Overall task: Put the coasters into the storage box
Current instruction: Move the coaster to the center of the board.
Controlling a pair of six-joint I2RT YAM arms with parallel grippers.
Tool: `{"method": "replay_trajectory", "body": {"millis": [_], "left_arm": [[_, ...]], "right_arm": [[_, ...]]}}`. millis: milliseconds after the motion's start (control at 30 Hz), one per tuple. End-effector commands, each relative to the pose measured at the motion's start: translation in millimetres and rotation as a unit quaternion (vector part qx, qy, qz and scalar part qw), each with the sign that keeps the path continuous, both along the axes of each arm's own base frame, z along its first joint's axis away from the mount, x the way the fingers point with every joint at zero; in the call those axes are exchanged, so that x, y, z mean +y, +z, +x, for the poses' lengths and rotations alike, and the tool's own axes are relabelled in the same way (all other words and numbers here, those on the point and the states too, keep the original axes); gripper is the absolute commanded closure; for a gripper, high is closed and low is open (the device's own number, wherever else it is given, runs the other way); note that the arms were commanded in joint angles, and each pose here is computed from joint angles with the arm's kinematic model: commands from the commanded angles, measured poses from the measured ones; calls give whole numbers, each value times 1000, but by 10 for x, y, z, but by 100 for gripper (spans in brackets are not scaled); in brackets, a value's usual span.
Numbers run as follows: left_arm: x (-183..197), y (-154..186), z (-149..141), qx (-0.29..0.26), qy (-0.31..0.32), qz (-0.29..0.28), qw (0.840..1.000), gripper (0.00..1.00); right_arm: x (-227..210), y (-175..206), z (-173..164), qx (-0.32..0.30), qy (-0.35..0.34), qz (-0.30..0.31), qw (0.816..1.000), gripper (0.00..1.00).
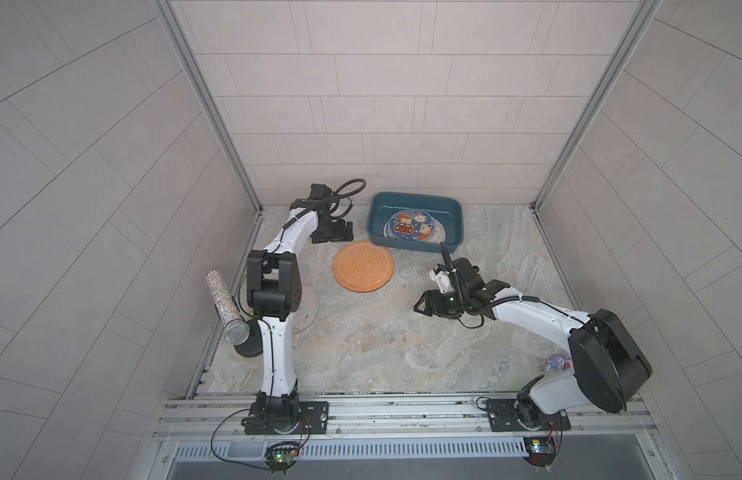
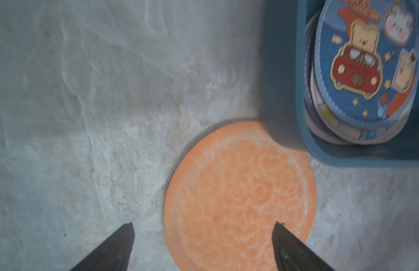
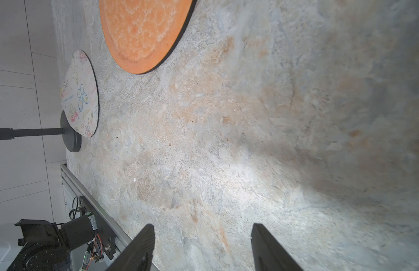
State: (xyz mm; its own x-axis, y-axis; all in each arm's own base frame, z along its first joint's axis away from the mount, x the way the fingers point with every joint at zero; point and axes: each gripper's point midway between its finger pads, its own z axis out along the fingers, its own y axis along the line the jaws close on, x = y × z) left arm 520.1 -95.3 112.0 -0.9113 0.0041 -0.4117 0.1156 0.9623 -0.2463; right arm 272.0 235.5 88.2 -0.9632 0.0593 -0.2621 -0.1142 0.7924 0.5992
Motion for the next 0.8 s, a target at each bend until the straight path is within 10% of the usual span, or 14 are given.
{"method": "replay_trajectory", "body": {"millis": [0, 767], "left_arm": [[-82, -103, 246, -24, 5, -23, 999, 3], [-773, -959, -113, 98, -61, -62, 991, 14]], "right_arm": [[-64, 31, -32, -4, -4, -6, 1000, 31], [-133, 143, -44, -19, -13, -9, 1000, 32]]}}
